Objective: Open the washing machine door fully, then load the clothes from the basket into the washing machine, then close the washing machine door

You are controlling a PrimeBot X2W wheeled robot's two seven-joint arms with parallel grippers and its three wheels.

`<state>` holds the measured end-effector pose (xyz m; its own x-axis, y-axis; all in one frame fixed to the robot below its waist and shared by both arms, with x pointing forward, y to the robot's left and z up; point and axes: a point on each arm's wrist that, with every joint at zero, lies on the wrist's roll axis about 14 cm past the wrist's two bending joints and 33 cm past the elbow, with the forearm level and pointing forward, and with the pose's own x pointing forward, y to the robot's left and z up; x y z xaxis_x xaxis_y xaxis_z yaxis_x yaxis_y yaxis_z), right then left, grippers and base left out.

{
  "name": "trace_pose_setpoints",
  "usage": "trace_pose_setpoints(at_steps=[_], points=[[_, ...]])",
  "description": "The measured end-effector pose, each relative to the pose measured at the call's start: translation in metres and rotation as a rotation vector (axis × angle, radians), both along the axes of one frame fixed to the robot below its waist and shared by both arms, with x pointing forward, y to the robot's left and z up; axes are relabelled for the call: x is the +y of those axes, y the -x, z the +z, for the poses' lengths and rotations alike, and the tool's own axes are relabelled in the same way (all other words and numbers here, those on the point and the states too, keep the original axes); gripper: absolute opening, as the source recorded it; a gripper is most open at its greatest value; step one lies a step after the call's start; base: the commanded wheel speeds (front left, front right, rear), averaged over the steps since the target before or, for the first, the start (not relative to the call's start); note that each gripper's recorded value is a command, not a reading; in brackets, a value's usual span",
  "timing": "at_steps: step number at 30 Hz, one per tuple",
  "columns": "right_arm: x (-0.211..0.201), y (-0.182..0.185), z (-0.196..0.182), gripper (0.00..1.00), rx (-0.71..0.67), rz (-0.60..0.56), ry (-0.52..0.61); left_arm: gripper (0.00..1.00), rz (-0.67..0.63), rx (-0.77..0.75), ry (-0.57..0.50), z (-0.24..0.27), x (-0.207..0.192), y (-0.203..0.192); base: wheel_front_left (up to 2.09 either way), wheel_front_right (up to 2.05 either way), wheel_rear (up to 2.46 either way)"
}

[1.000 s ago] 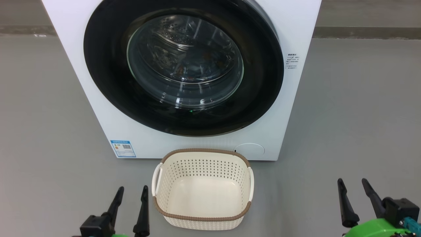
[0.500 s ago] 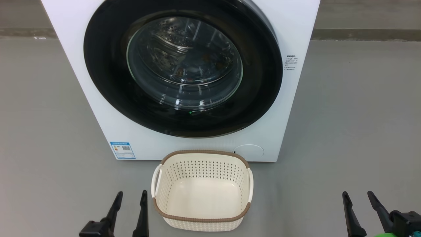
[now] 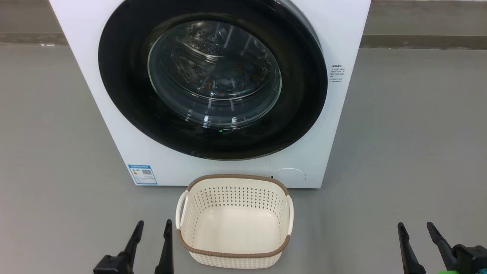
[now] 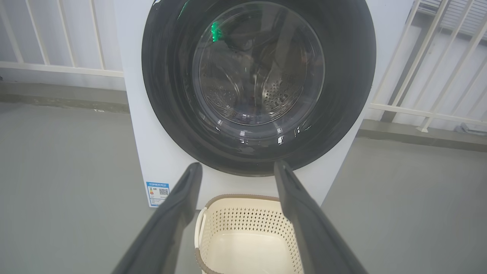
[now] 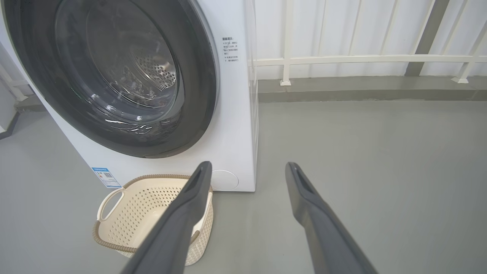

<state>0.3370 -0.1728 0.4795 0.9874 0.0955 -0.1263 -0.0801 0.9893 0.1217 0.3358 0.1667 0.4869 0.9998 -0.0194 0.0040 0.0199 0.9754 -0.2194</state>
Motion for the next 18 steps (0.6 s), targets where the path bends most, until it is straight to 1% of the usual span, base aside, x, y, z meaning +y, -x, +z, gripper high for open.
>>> trace_pose_setpoints(at_steps=[17, 18], points=[[0.0037, -0.0021, -0.0019, 1.00, 0.007, 0.010, -0.009, 1.00, 0.005, 0.005, 0.001, -0.0017, 0.0005, 0.0013, 0.00, 0.00, 0.00], [0.0039, -0.0021, -0.0020, 0.00, 0.007, 0.011, -0.009, 0.00, 0.005, 0.005, -0.001, -0.0018, 0.0006, 0.0015, 0.00, 0.00, 0.00]])
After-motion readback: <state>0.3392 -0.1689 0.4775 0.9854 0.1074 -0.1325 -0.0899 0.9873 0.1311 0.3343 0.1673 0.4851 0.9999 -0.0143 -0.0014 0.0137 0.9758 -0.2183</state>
